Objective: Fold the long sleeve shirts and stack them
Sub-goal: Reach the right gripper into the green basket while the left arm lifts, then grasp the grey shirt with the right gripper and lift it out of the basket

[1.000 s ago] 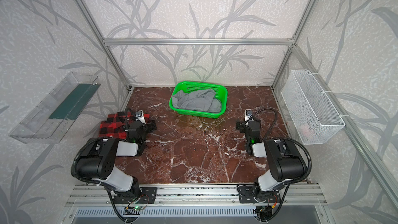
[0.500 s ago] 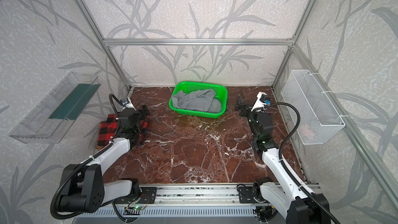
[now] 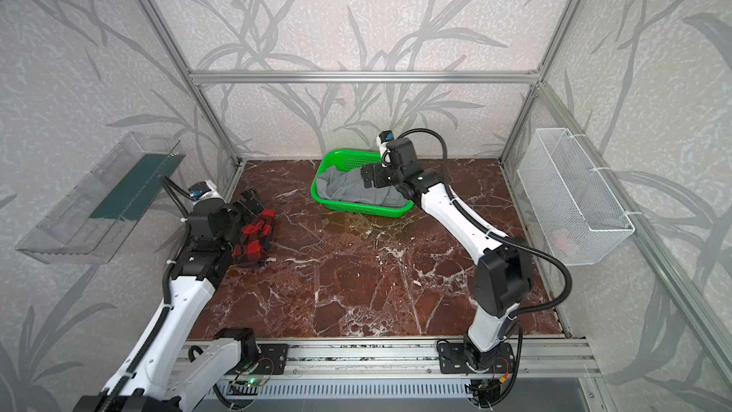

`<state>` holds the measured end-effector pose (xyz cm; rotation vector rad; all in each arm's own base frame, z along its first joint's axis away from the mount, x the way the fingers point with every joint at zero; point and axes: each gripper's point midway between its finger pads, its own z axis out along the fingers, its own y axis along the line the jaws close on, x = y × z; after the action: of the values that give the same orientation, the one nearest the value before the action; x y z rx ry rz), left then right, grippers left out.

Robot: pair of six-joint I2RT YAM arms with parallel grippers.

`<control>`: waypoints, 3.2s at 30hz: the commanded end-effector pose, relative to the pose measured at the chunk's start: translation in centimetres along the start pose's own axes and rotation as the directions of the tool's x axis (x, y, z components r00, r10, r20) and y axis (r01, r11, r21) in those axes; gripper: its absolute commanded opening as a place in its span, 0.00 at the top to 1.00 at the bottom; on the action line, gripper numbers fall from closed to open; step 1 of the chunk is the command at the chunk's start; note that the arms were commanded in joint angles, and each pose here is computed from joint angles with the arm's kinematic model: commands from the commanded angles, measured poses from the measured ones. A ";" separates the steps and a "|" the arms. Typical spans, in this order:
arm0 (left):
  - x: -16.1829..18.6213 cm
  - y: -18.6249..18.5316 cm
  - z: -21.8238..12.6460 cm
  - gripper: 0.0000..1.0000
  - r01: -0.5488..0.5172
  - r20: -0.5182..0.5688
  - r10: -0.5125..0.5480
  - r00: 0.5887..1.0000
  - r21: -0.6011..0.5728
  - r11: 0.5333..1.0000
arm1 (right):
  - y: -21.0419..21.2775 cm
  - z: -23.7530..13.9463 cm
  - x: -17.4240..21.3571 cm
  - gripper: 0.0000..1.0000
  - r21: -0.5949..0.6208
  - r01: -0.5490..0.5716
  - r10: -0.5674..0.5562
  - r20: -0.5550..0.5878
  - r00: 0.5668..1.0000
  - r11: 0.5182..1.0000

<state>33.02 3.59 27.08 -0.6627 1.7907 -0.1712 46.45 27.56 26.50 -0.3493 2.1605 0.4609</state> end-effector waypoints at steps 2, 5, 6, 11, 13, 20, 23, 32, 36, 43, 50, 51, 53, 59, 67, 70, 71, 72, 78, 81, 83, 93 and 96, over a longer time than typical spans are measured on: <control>2.6 0.7 -2.2 0.01 -0.060 -0.102 0.061 0.993 0.008 0.998 | -1.8 4.4 6.2 0.01 0.097 0.059 -0.026 -0.318 0.948 0.994; 3.3 0.5 -3.1 0.01 -0.099 -0.101 0.102 0.990 0.030 0.995 | -2.3 7.9 7.9 0.01 0.118 0.058 -0.008 -0.388 0.922 0.991; 3.5 0.5 -3.3 0.01 -0.116 -0.099 0.119 0.988 0.030 0.993 | -2.7 8.9 8.5 0.01 0.130 0.061 -0.003 -0.408 0.913 0.990; 4.4 -0.1 -3.3 0.01 -0.145 -0.110 0.151 0.983 0.054 0.988 | -3.7 13.2 10.7 0.01 0.159 0.081 0.008 -0.494 0.869 0.984; 4.7 -0.2 -3.0 0.01 -0.145 -0.127 0.150 0.980 0.053 0.988 | -4.0 14.7 11.4 0.01 0.166 0.076 0.018 -0.505 0.863 0.983; 5.8 -0.9 -2.4 0.01 -0.138 -0.185 0.152 0.971 0.085 0.987 | -5.4 17.4 13.8 0.22 0.134 -0.032 0.099 -0.529 0.843 0.991; 5.9 -1.0 -2.3 0.01 -0.135 -0.191 0.150 0.970 0.091 0.987 | -5.2 17.9 14.1 0.39 0.088 -0.086 0.119 -0.523 0.844 0.992; 6.3 -1.5 -2.1 0.01 -0.137 -0.217 0.159 0.963 0.114 0.984 | -2.6 15.1 8.8 1.00 -0.038 -0.112 0.082 -0.462 0.883 0.993; 6.2 -2.1 -2.3 0.01 -0.139 -0.213 0.169 0.962 0.148 0.979 | 0.0 10.5 2.2 1.00 -0.121 -0.095 0.050 -0.334 0.941 0.988; 4.9 -4.7 -3.6 0.01 -0.131 -0.154 0.180 0.972 0.284 0.950 | 6.3 -2.1 -9.0 1.00 -0.297 0.019 -0.030 -0.031 0.999 0.955; 0.1 -9.2 -9.0 0.01 -0.201 0.105 0.171 0.980 0.495 0.845 | 12.6 -16.9 -14.9 1.00 -0.450 0.151 -0.051 0.226 0.973 0.880; -0.5 -9.7 -10.0 0.01 -0.219 0.139 0.171 0.975 0.515 0.829 | 13.5 -18.8 -15.2 1.00 -0.463 0.174 -0.056 0.258 0.964 0.869; -1.7 -10.8 -11.8 0.01 -0.258 0.191 0.181 0.965 0.556 0.790 | 15.5 -23.3 -15.8 1.00 -0.507 0.218 -0.051 0.323 0.945 0.834; -3.6 -13.4 -16.8 0.01 -0.339 0.295 0.182 0.938 0.669 0.662 | 20.1 -33.2 -15.0 1.00 -0.635 0.296 -0.021 0.403 0.915 0.714; -2.1 -14.9 -20.9 0.01 -0.351 0.282 0.210 0.936 0.794 0.496 | 20.2 -29.2 -9.1 1.00 -0.590 0.217 -0.076 0.255 0.964 0.778; -1.0 -14.2 -20.5 0.01 -0.349 0.258 0.241 0.936 0.784 0.514 | 20.2 -24.5 -5.2 1.00 -0.596 0.118 -0.048 0.132 0.990 0.794; -0.5 -13.9 -20.1 0.01 -0.355 0.256 0.254 0.933 0.776 0.521 | 20.4 -23.0 -3.6 1.00 -0.592 0.091 -0.039 0.100 0.994 0.801; -0.4 -13.4 -20.2 0.01 -0.363 0.267 0.252 0.930 0.769 0.526 | 20.9 -21.4 -2.0 1.00 -0.597 0.064 -0.025 0.072 0.997 0.800; 1.4 -12.3 -18.7 0.01 -0.376 0.245 0.297 0.923 0.739 0.559 | 21.5 -12.5 8.3 0.92 -0.540 -0.096 0.022 -0.142 0.990 0.836; 2.5 -11.9 -17.5 0.01 -0.373 0.212 0.328 0.921 0.723 0.581 | 19.4 -11.1 9.0 0.68 -0.459 -0.087 0.020 -0.149 0.989 0.884; 3.2 -11.4 -16.3 0.01 -0.356 0.180 0.332 0.926 0.705 0.614 | 16.3 -10.5 8.0 0.50 -0.377 -0.090 0.042 -0.134 0.990 0.922; 7.0 -10.7 -11.8 0.01 -0.208 -0.012 0.291 0.957 0.671 0.712 | -6.1 -4.0 6.1 0.26 0.125 -0.316 0.330 -0.117 0.937 0.941; 7.4 -10.4 -11.5 0.01 -0.223 -0.015 0.308 0.951 0.658 0.719 | -11.1 -1.5 7.1 0.26 0.230 -0.379 0.411 -0.113 0.905 0.896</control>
<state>24.69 -11.54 28.70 0.1402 1.7855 -0.6255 44.16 18.58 22.95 0.0840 2.3433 0.5259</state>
